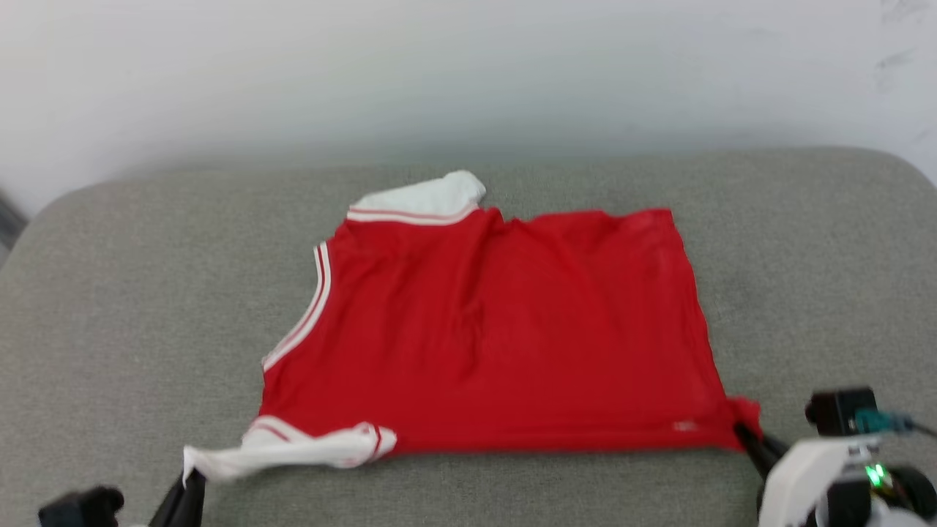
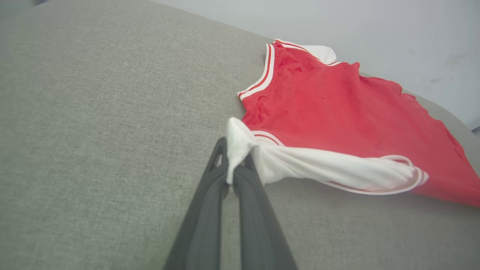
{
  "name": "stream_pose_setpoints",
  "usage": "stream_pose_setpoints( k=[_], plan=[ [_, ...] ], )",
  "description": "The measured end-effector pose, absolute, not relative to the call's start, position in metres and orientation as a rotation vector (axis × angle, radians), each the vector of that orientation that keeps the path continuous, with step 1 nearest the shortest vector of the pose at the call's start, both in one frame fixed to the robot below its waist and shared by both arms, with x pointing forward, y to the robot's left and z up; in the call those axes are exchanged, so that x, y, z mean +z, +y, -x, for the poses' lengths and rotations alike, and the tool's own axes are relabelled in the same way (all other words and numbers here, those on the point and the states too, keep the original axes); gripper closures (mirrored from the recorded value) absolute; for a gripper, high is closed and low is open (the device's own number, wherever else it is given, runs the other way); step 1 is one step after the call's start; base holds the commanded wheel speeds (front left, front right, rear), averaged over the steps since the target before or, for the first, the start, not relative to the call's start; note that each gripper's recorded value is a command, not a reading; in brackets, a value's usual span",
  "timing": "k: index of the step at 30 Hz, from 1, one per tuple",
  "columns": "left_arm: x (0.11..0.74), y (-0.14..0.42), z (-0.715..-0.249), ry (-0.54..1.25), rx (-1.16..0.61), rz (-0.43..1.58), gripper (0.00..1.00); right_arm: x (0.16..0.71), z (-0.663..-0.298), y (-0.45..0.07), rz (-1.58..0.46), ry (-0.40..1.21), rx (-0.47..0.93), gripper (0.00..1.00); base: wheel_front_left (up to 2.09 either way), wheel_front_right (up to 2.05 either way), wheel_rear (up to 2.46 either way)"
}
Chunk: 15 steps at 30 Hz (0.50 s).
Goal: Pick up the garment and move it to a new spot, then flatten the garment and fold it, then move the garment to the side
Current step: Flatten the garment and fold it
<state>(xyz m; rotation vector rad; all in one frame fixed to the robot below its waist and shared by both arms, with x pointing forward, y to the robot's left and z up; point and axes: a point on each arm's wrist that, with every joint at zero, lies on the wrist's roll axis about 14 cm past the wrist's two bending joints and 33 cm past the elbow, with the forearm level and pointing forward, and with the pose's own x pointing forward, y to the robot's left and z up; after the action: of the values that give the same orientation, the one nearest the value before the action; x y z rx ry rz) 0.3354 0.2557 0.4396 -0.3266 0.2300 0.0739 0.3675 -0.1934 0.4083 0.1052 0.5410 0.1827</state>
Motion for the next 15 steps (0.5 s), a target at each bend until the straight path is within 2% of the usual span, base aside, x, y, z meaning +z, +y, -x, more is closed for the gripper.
stream_pose_setpoints(
  k=[8, 15],
  plan=[
    [0.440, 0.255, -0.281, 0.288, 0.124, 0.353, 1.00, 0.402, -0.308, -0.190, -0.131, 0.622, 0.160, 1.00, 0.00, 0.00, 0.00],
    [0.466, 0.243, -0.299, 0.235, 0.071, 0.347, 1.00, 0.424, -0.316, -0.186, -0.104, 0.599, 0.156, 1.00, 0.00, 0.00, 0.00]
  ],
)
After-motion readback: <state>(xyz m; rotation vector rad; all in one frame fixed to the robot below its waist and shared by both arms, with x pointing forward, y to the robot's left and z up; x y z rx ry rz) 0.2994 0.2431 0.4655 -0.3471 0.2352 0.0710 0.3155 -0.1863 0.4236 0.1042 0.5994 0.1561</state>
